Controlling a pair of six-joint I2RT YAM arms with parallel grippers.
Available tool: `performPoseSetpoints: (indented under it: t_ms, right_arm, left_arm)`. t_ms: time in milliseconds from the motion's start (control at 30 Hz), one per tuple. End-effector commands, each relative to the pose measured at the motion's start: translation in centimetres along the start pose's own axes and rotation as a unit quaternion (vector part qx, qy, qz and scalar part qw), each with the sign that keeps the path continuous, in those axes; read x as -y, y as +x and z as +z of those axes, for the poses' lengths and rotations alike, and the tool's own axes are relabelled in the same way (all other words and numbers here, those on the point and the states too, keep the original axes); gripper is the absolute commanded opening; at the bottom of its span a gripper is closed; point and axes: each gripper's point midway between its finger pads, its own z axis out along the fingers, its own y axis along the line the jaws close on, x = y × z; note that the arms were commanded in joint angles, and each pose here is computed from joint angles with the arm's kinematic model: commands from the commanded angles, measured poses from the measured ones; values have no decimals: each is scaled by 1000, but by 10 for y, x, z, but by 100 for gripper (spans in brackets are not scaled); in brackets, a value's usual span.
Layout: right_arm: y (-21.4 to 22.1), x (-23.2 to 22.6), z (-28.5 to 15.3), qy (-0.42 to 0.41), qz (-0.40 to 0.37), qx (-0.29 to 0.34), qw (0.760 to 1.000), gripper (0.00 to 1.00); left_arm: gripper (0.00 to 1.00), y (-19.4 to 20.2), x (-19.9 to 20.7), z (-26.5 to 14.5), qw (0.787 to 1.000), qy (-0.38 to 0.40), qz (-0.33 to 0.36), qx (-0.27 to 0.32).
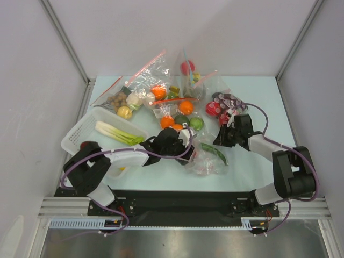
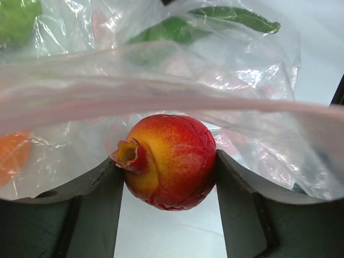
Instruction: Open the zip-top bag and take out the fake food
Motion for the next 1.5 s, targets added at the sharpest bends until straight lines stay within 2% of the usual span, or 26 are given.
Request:
performPoseSetpoints:
  t_ms: [0, 100, 200, 433, 633, 733, 767, 833, 867, 967, 1133, 1333, 1467]
  right_arm:
    - [-19, -16, -15, -29, -29, 38, 998, 34]
    - [-28, -20, -25, -32, -34, 57, 997, 46]
    - [-33, -17, -29, -27, -34, 66, 997, 51]
    - [-18, 3, -12, -5, -11, 26, 1000, 53]
    - [-2, -8, -1, -56, 3, -11, 998, 50]
    - [1, -11, 0, -68, 1, -20, 997, 43]
    - [2, -11, 1, -70, 2, -21, 997, 32]
    - [3, -12, 2, -73, 2, -24, 997, 21]
    - [3, -11, 3, -73, 4, -25, 997, 11]
    - [3, -10, 4, -70, 7, -26, 997, 0]
    - [-5, -2, 4, -44, 14, -11, 999, 0]
    - [-11, 12, 7, -15, 25, -7, 1000, 0]
    - [-11, 14, 8, -12, 27, -7, 1000, 0]
  left_arm:
    - [64, 0, -4, -3, 1000, -3, 13, -5]
    - [64, -9, -5, -13, 1000, -6, 17, 7]
    - [64, -18, -5, -24, 1000, -5, 20, 19]
    - [64, -21, -7, -37, 999, -16, 23, 21]
    - [64, -24, -11, -41, 999, -25, 22, 27]
    - [64, -24, -13, -42, 999, -28, 22, 28]
    - [64, -24, -14, -42, 999, -31, 23, 29]
    - [64, -26, -15, -44, 999, -35, 23, 32]
    - [64, -27, -16, -45, 999, -37, 22, 33]
    - [63, -32, -19, -51, 998, -45, 22, 40]
    - [63, -37, -28, -72, 996, -70, 8, 56]
    - [64, -55, -42, -121, 986, -115, -25, 119]
    - [64, -64, -38, -150, 980, -116, -34, 157]
